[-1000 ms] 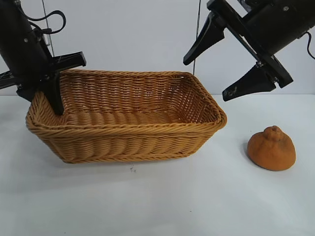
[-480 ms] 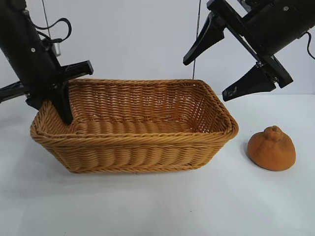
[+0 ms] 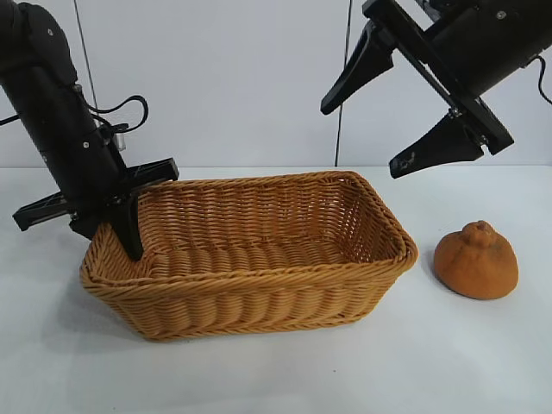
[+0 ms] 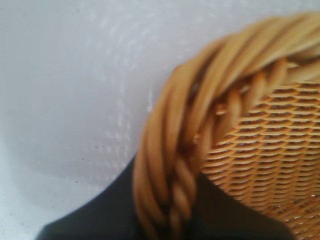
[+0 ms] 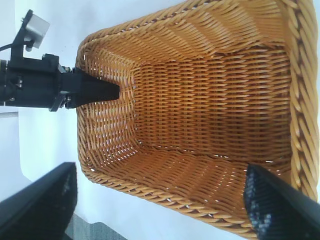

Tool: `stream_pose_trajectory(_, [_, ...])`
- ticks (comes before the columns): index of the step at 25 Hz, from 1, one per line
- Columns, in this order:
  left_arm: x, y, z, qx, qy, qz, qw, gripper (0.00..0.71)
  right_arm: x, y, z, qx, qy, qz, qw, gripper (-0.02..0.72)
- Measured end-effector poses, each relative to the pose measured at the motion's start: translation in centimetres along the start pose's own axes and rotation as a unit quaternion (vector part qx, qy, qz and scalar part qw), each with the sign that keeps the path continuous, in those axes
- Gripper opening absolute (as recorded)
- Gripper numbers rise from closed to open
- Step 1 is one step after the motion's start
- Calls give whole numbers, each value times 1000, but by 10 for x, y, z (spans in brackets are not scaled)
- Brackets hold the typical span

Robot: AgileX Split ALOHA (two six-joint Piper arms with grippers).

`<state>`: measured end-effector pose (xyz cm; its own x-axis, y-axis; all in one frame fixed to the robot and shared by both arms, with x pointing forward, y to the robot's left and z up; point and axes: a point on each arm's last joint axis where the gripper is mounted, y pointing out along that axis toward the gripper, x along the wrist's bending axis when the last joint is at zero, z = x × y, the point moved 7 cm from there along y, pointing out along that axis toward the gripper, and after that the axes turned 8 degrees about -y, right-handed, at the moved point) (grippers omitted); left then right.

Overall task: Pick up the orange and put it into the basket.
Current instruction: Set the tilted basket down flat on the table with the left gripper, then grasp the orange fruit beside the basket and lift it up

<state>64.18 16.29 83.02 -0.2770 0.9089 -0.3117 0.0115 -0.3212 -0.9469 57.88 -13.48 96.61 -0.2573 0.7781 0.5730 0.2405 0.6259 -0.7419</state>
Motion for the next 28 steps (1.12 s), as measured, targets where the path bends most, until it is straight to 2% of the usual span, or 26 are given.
stream_pose_trajectory(1, [0,1,0,1,1,1,1000,160,0,0,0,1,0,0,1000,619])
stream_pose_trajectory(5, [-3,-3,-2,-4,4,5,1000,475,0,0,0,1,3,0,1000,619])
stream_pose_trajectory(6, [-5,-7,-3,-9,7,8,1000,533,0,0,0,1,3,0,1000,619])
stream_pose_trajectory(8, [-11,-17,-5,-17,17,14,1000,587,0,0,0,1,3,0,1000,619])
stream_pose_trajectory(12, [-25,-52,-10,-39,48,18,998,620,0,0,0,1,3,0,1000,619])
stream_pose_trajectory(16, [-31,-98,-17,-79,93,-7,993,625,0,0,0,1,3,0,1000,619])
stream_pose_trajectory(20, [-25,-134,-25,-113,120,-48,985,626,0,0,0,1,3,-1,1000,619])
stream_pose_trajectory(24, [2,-153,-32,-122,114,-94,981,627,1,0,0,2,3,-1,1000,619])
stream_pose_trajectory(28, [36,-165,-45,-132,85,-118,981,627,1,0,0,2,3,-1,1000,619])
